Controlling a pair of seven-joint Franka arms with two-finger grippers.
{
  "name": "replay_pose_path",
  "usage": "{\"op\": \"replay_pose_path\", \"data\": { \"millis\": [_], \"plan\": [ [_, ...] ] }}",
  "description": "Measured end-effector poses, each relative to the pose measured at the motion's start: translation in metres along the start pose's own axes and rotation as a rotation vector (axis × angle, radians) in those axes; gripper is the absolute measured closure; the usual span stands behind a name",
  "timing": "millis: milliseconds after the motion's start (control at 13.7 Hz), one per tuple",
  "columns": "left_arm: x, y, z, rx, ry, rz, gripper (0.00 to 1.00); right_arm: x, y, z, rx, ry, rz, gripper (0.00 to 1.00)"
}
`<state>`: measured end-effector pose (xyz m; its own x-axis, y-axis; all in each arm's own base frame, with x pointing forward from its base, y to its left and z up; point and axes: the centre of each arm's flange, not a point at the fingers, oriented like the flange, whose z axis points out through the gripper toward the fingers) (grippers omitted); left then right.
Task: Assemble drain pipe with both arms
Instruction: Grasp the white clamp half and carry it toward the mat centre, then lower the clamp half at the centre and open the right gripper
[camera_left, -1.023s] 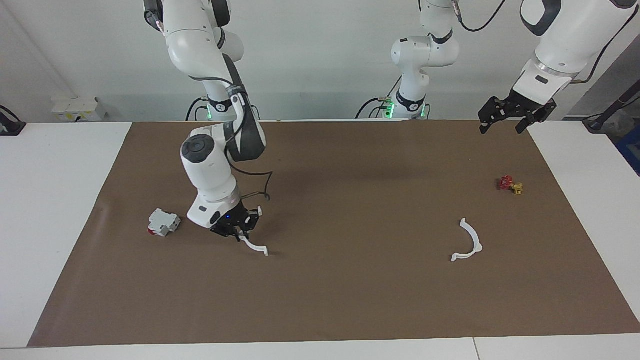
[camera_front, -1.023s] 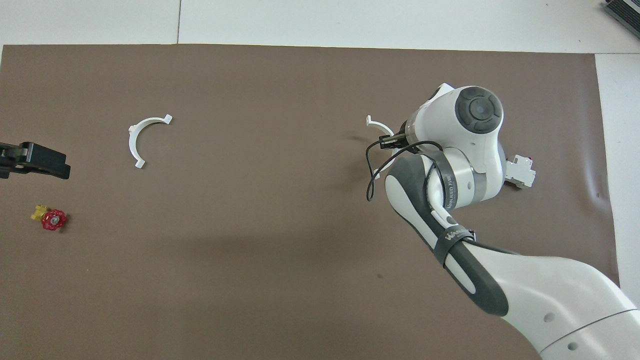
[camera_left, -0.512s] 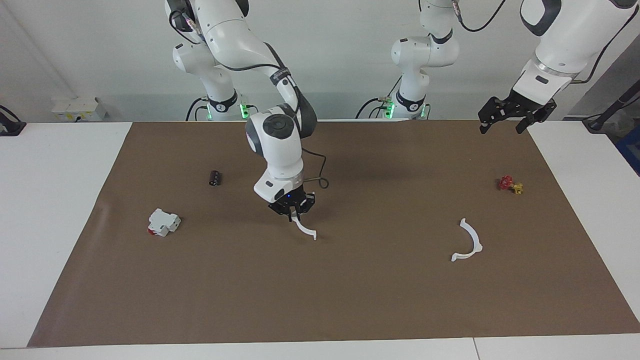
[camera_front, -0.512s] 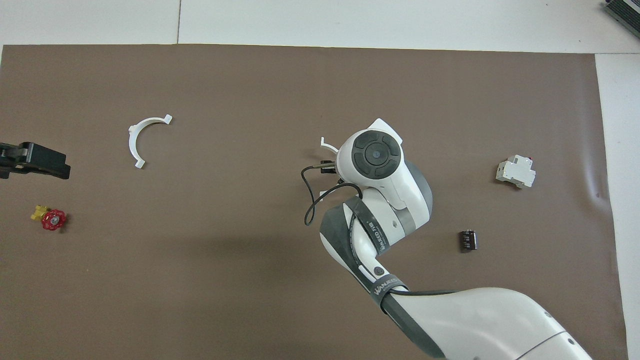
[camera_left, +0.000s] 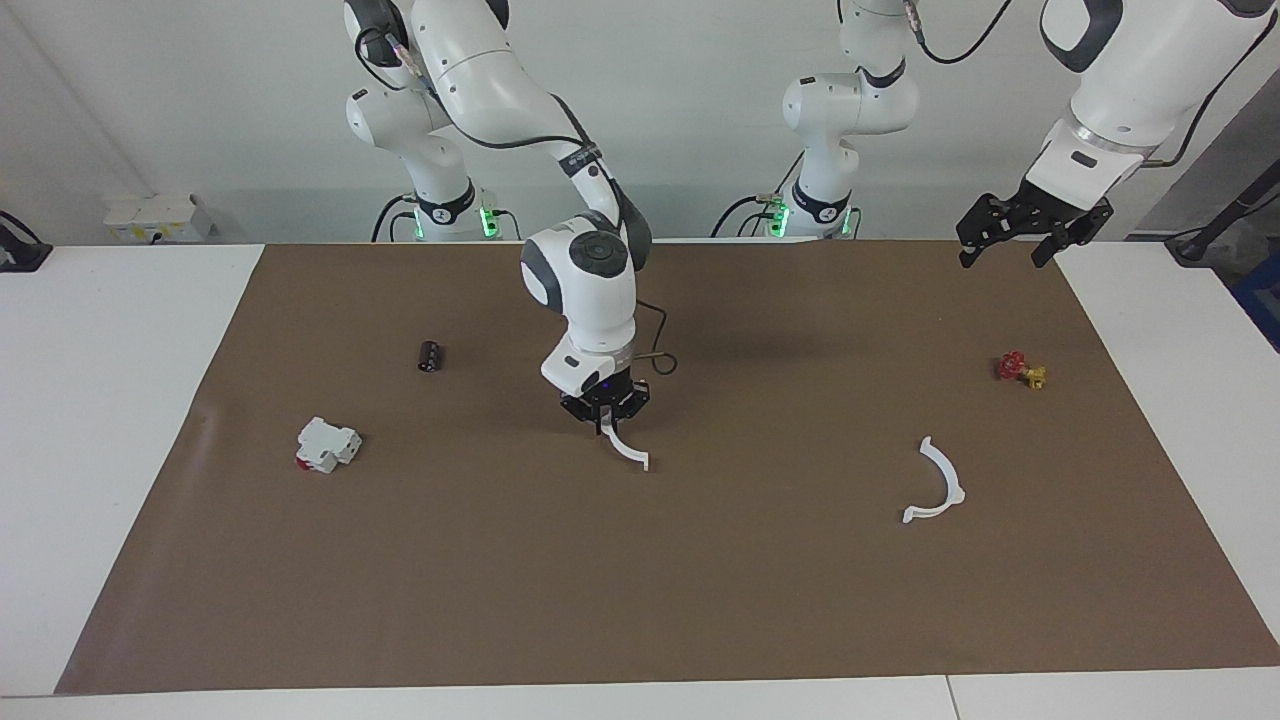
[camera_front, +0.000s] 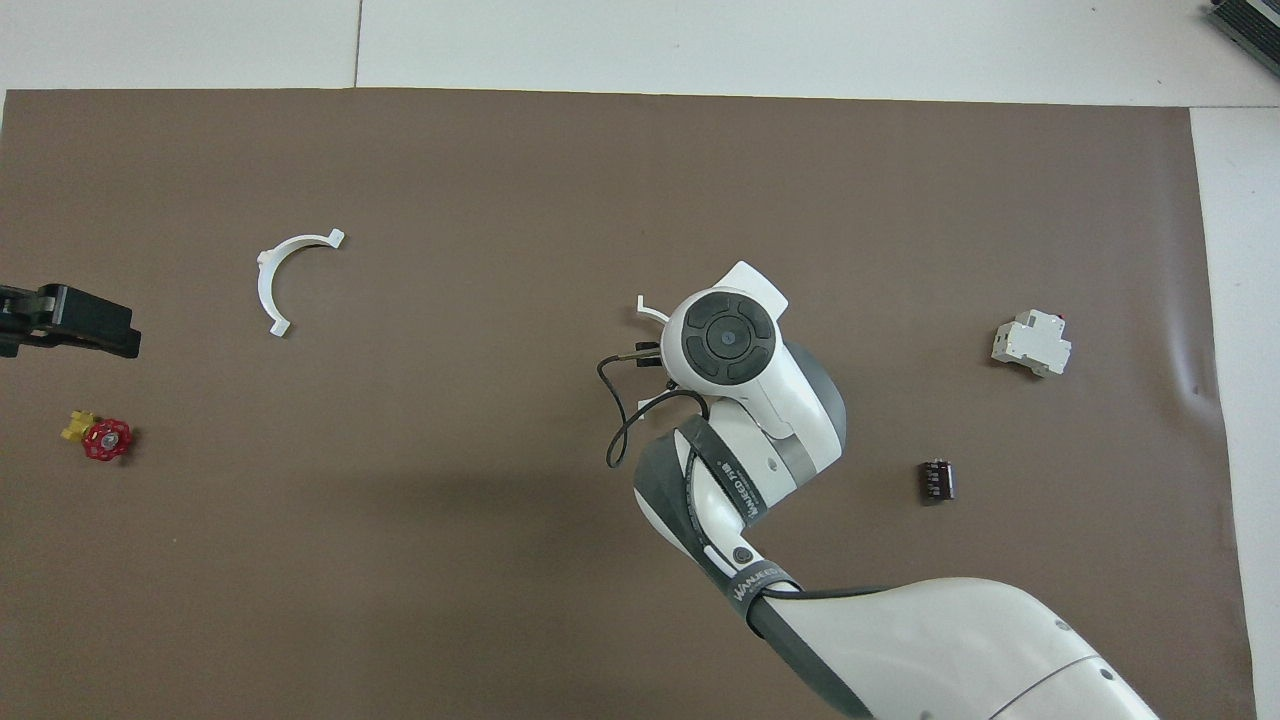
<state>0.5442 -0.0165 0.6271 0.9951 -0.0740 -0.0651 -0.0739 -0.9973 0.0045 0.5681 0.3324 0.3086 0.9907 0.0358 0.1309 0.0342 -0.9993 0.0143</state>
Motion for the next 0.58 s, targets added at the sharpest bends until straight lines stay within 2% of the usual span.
{"op": "replay_pose_path", "data": {
  "millis": [585],
  "plan": [
    [0.0000,0.0000,0.0000,0.000,0.000,0.000,0.00,-0.0084,-0.0024,0.0086,0.000,-0.003,-0.058,0.79]
  ]
}}
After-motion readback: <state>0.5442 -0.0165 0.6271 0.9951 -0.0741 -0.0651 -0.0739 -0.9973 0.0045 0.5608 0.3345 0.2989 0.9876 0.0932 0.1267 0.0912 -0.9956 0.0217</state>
